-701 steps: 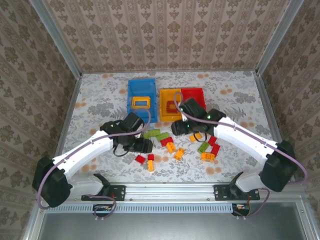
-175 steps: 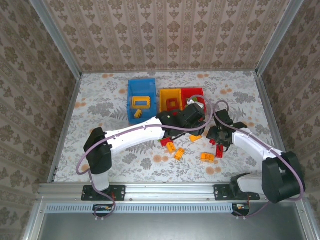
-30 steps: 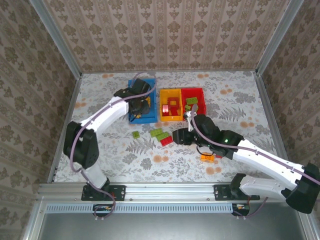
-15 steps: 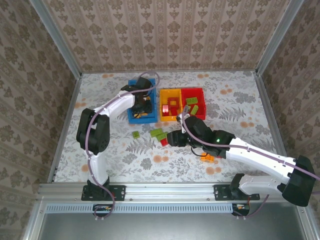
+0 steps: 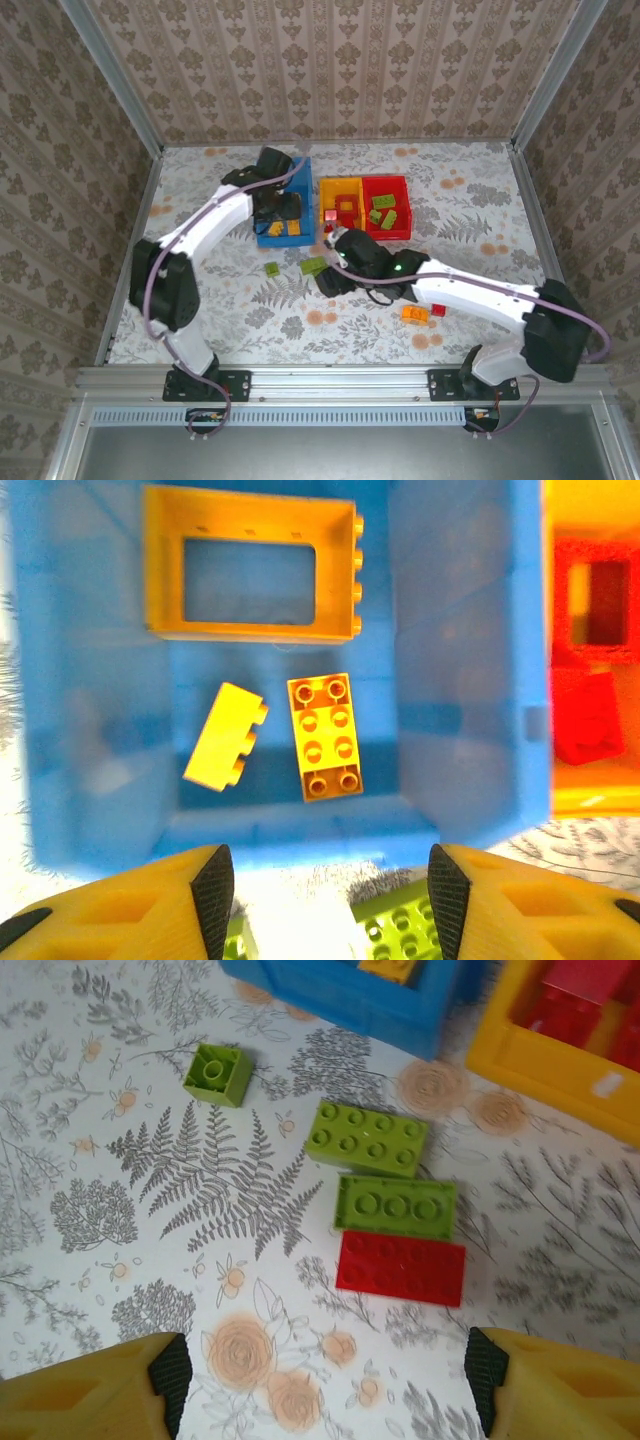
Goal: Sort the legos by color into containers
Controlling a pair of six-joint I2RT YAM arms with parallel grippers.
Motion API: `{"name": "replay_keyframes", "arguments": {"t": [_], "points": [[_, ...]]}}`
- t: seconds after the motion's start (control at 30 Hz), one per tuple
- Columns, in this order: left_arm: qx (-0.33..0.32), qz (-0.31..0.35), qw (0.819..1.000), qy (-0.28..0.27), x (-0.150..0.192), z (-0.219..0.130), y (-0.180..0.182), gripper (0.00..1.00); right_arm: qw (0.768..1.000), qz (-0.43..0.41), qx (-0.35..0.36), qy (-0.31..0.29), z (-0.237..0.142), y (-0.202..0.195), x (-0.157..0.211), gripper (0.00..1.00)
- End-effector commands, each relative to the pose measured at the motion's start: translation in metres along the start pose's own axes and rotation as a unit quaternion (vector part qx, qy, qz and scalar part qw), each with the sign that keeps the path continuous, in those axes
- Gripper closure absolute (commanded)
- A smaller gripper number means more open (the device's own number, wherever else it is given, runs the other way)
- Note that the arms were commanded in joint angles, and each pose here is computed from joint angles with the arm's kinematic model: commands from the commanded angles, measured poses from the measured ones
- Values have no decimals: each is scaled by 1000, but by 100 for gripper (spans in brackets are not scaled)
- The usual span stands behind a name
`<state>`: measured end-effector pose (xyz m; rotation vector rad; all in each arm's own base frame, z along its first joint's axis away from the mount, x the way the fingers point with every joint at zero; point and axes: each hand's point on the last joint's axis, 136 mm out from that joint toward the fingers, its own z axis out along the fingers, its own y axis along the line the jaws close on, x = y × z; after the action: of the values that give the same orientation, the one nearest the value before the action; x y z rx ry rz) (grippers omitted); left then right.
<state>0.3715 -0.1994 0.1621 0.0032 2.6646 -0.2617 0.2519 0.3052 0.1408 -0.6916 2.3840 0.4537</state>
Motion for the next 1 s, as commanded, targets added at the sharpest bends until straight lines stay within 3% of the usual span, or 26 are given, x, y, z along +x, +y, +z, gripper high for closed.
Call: {"name": "replay_keyframes", "arguments": {"t": [0.0, 0.17, 0.4, 0.63, 0.8, 0.97], "points": [[-11, -41, 998, -50, 10, -45, 13, 42, 994, -108, -27, 21, 25, 28, -5, 21], [-4, -112, 988, -109, 50, -92, 43, 42, 989, -140, -2, 44, 70, 56, -21, 23], [6, -173, 969, -177, 95, -142, 93, 37, 998, -10, 35, 57, 130, 69, -37, 28], [10, -186, 966, -178, 126, -158, 115, 36, 989, 44, 116, 86, 162, 57, -35, 28], [12, -188, 966, -176, 135, -163, 120, 37, 984, 52, 134, 101, 176, 55, -31, 29], [12, -181, 967, -180, 136, -168, 122, 38, 982, 58, 140, 113, 191, 55, -24, 40]]}}
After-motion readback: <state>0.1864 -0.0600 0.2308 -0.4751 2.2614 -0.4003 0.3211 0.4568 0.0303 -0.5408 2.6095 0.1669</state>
